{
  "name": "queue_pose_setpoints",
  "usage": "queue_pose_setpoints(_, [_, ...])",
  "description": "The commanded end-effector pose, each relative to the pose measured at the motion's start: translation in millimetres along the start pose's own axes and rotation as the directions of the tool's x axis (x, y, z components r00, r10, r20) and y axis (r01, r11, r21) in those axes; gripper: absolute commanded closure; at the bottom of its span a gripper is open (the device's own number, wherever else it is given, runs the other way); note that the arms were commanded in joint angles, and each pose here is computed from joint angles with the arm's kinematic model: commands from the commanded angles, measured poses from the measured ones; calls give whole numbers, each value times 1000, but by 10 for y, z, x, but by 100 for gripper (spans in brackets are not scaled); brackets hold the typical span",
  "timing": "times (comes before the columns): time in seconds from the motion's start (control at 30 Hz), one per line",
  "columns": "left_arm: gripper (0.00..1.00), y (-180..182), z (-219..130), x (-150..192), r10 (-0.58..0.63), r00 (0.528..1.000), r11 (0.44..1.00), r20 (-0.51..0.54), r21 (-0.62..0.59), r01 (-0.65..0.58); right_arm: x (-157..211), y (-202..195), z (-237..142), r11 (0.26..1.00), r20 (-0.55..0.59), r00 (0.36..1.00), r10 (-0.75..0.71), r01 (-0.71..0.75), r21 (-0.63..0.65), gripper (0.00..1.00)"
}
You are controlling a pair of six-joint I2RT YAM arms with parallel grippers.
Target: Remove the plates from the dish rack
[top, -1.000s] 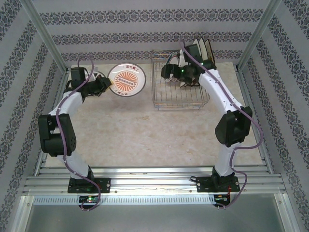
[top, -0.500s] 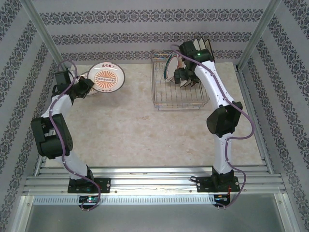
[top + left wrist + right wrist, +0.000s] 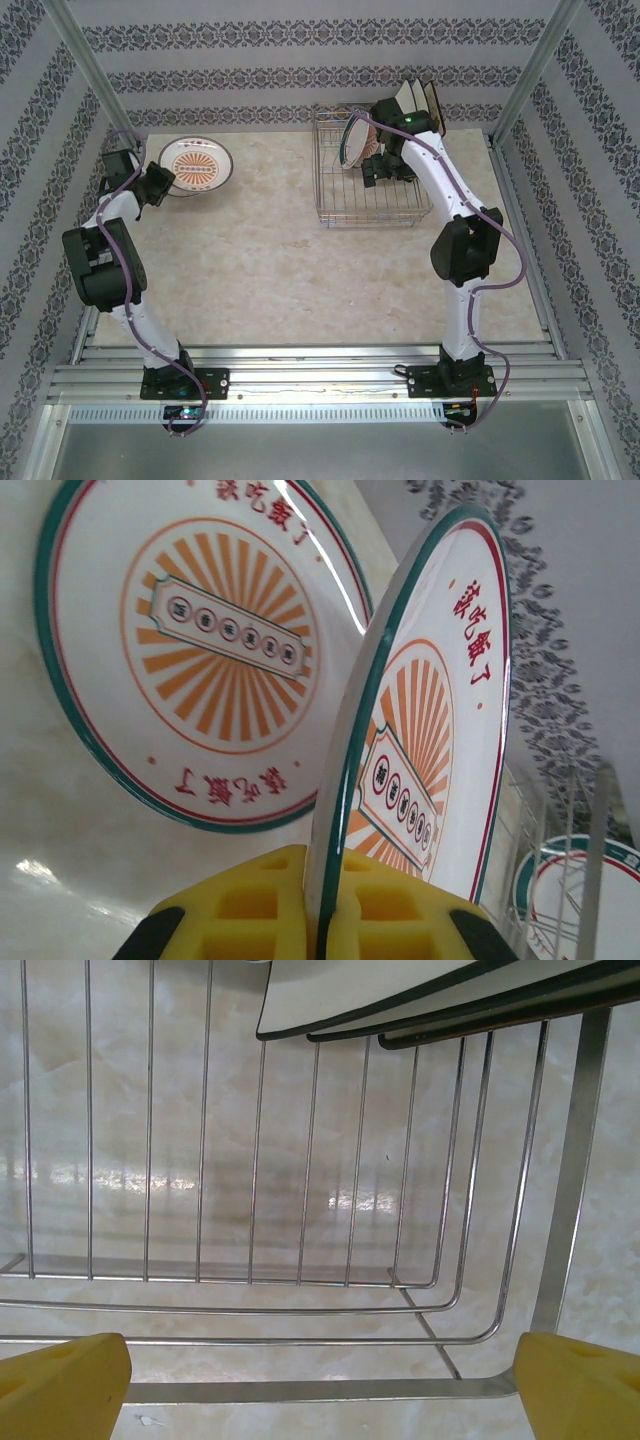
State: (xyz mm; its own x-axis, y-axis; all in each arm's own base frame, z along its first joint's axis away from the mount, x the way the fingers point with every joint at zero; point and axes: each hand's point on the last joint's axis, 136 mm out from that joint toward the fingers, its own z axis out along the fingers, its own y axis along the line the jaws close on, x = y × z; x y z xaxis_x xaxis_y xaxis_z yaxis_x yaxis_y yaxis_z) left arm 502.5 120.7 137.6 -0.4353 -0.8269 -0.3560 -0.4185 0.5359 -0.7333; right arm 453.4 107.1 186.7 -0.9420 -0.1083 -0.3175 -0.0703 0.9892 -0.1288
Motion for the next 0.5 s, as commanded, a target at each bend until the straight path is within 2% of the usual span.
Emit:
queue_pose_setpoints(0.0, [100,-56,-4,-290,14,998,1000,66,16,-15,-32,-59,-169,1000,42,999,4,-4,-12,2])
queue_pose_setpoints(0.47, [100,331,197,-523,-99,987,994,130,-40,105,-40,-27,-135,1000,40,999,-3,4,-22,2])
